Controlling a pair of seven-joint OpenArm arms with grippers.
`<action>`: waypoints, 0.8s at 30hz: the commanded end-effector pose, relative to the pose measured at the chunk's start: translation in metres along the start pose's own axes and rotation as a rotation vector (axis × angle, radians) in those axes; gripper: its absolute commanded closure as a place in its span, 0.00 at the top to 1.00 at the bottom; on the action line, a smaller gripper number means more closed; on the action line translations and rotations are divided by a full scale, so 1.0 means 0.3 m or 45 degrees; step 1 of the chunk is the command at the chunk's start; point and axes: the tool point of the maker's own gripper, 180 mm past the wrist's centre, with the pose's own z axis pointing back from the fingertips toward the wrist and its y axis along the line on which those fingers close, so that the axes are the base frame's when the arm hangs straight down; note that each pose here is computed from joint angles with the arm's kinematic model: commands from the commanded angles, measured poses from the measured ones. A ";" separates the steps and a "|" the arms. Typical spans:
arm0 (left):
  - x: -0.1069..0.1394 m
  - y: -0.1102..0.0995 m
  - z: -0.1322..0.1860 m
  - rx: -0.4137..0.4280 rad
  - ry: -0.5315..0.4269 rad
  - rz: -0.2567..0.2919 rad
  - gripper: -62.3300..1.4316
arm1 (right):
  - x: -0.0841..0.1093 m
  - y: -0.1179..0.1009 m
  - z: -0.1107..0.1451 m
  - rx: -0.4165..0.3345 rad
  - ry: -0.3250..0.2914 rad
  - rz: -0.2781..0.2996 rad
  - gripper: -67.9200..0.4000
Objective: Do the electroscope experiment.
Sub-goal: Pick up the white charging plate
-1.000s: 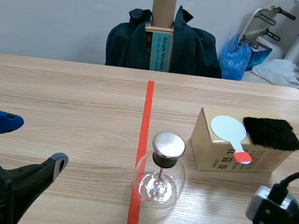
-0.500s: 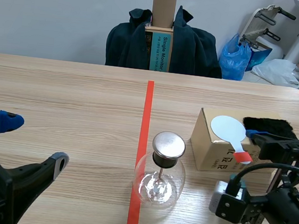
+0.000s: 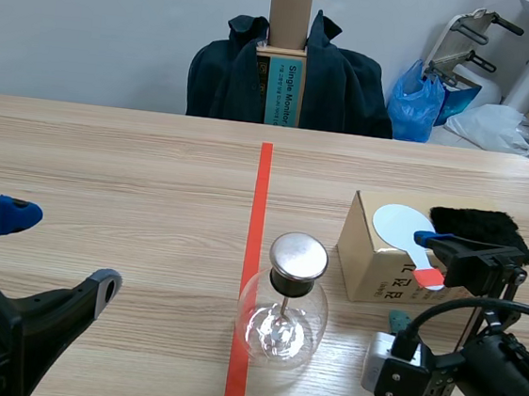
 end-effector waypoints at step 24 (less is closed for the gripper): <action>0.021 -0.006 -0.003 -0.003 -0.036 0.011 1.00 | -0.058 -0.051 0.006 -0.051 0.063 0.054 0.18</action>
